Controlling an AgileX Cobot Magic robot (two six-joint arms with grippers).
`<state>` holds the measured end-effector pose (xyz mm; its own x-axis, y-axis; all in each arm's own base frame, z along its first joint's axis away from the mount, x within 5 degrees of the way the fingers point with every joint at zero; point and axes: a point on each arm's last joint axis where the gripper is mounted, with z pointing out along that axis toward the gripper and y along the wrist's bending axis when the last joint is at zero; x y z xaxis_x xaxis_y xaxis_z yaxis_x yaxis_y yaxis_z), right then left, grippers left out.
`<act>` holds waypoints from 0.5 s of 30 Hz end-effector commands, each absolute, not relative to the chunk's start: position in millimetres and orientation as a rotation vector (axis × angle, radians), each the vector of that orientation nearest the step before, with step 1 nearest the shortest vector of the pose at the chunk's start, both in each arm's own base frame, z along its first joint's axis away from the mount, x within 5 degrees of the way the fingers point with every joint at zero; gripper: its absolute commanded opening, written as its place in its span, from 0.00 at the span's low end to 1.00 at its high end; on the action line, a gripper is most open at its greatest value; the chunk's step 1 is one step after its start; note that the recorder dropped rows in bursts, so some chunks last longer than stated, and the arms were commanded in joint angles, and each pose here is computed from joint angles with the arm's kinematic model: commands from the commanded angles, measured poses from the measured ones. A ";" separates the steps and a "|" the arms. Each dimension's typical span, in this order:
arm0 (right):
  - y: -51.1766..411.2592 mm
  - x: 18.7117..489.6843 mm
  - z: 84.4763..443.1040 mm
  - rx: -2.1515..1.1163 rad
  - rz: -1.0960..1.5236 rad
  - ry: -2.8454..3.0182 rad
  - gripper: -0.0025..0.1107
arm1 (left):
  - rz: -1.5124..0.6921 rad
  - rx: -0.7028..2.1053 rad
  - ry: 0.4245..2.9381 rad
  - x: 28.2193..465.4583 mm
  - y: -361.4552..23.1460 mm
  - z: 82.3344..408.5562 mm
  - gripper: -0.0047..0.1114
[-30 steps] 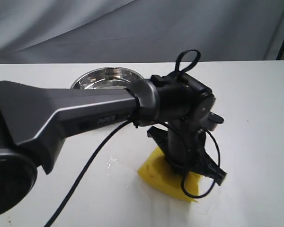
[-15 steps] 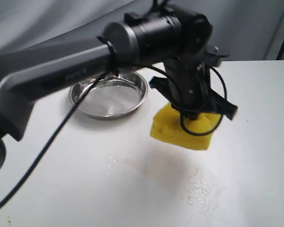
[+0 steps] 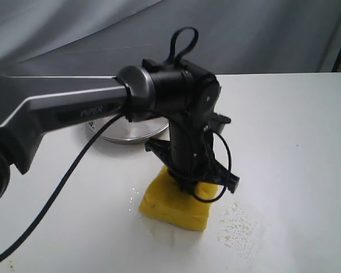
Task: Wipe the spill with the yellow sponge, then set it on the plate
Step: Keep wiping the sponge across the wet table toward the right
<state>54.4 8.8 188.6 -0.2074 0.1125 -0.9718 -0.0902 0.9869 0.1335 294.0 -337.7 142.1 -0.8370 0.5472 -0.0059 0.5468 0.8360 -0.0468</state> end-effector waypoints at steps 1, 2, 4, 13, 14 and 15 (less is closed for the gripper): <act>8.6 54.4 188.9 0.024 0.189 1.755 0.02 | 0.192 -0.895 -3.003 268.9 -352.1 122.4 0.04; 8.6 54.4 188.9 0.024 0.189 1.755 0.02 | 0.209 -0.899 -2.999 264.3 -355.1 120.6 0.04; 8.6 54.4 188.9 0.024 0.189 1.755 0.02 | 0.245 -0.912 -2.978 252.2 -363.9 118.8 0.04; 8.6 54.4 188.9 0.024 0.189 1.755 0.02 | 0.394 -1.176 -2.932 212.5 -399.5 120.5 0.04; 8.6 54.4 188.9 0.024 0.189 1.755 0.02 | 0.403 -1.175 -2.937 212.8 -400.1 120.6 0.04; 8.6 54.4 188.9 0.024 0.189 1.755 0.02 | 0.405 -1.175 -2.939 212.9 -400.3 120.7 0.04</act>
<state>54.4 8.8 188.6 -0.2074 0.1125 -0.9718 -0.0902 0.9869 0.1335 222.1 -394.6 129.6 -0.7137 0.6840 -0.1511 0.7004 0.6936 -0.1685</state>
